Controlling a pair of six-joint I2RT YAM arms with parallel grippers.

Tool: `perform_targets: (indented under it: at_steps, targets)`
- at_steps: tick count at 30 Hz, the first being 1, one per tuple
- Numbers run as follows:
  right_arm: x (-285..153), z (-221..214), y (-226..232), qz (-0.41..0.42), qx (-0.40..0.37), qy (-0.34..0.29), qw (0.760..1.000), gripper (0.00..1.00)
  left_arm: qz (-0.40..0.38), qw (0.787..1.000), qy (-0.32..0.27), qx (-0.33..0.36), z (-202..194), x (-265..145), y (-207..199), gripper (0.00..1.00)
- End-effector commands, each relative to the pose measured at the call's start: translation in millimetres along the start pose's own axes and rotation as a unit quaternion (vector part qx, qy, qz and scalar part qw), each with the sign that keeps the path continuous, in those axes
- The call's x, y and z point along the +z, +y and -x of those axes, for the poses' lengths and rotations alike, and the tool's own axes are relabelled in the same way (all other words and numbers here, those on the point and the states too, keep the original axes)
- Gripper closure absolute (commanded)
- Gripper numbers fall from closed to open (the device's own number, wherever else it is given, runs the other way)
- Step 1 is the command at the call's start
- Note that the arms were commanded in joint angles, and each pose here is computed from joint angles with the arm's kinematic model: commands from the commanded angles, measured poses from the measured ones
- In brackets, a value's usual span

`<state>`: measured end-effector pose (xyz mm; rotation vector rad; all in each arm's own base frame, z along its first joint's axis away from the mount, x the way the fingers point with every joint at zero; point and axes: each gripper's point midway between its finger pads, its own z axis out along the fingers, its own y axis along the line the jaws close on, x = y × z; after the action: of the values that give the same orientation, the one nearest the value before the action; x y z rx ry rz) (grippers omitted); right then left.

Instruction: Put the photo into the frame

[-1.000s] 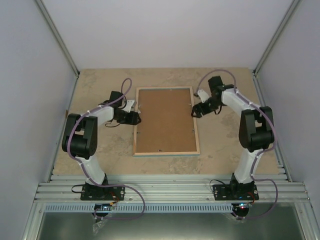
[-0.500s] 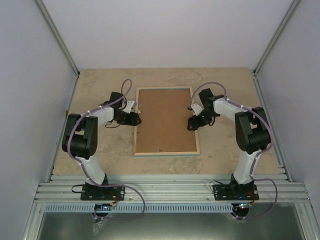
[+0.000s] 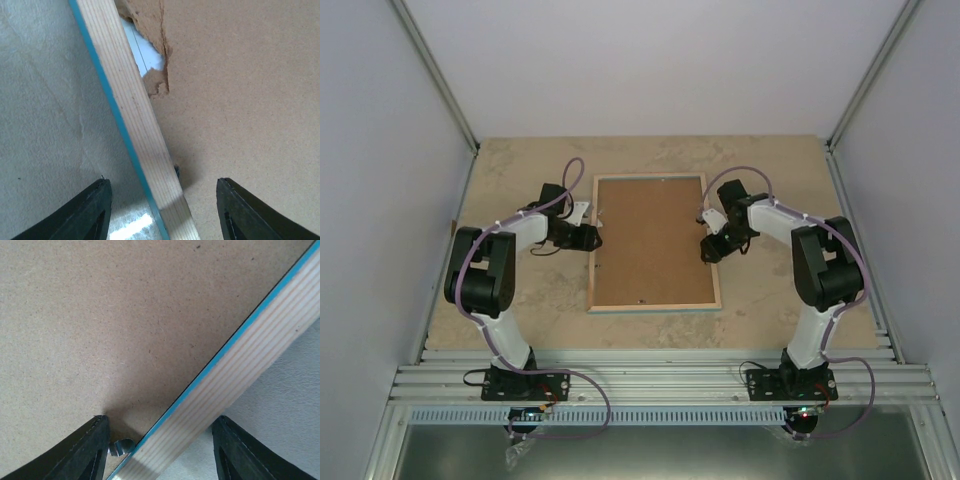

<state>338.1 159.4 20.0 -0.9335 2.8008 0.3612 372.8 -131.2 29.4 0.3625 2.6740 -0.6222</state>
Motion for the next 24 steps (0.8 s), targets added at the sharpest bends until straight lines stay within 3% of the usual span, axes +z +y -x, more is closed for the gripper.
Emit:
perform_targets:
  at_steps: [1, 5, 10, 20, 24]
  targets:
    - [11.6, -41.0, -10.0, -0.029, -0.023, 0.073, 0.997, 0.42, 0.002, 1.000, 0.004, -0.004, 2.3, 3.6, 2.3, 0.40]
    - [10.8, -41.5, -16.1, -0.045, -0.041, 0.076, 0.995, 0.46, 0.005, 1.000, 0.006, -0.005, 0.9, 5.4, 4.3, 0.40]
    - [11.4, -35.8, -19.4, -0.051, -0.045, 0.075, 0.995, 0.71, 0.010, 1.000, 0.010, -0.005, 0.2, 7.3, 6.6, 0.42]
    - [14.5, -22.4, -13.1, -0.023, -0.017, 0.063, 0.998, 0.72, 0.013, 1.000, -0.004, 0.012, 13.9, 0.1, 5.0, 0.43]
    - [17.1, 3.0, -19.3, -0.024, 0.014, 0.032, 0.999, 0.87, 0.019, 0.998, -0.033, 0.053, 38.1, -19.4, -1.6, 0.41]
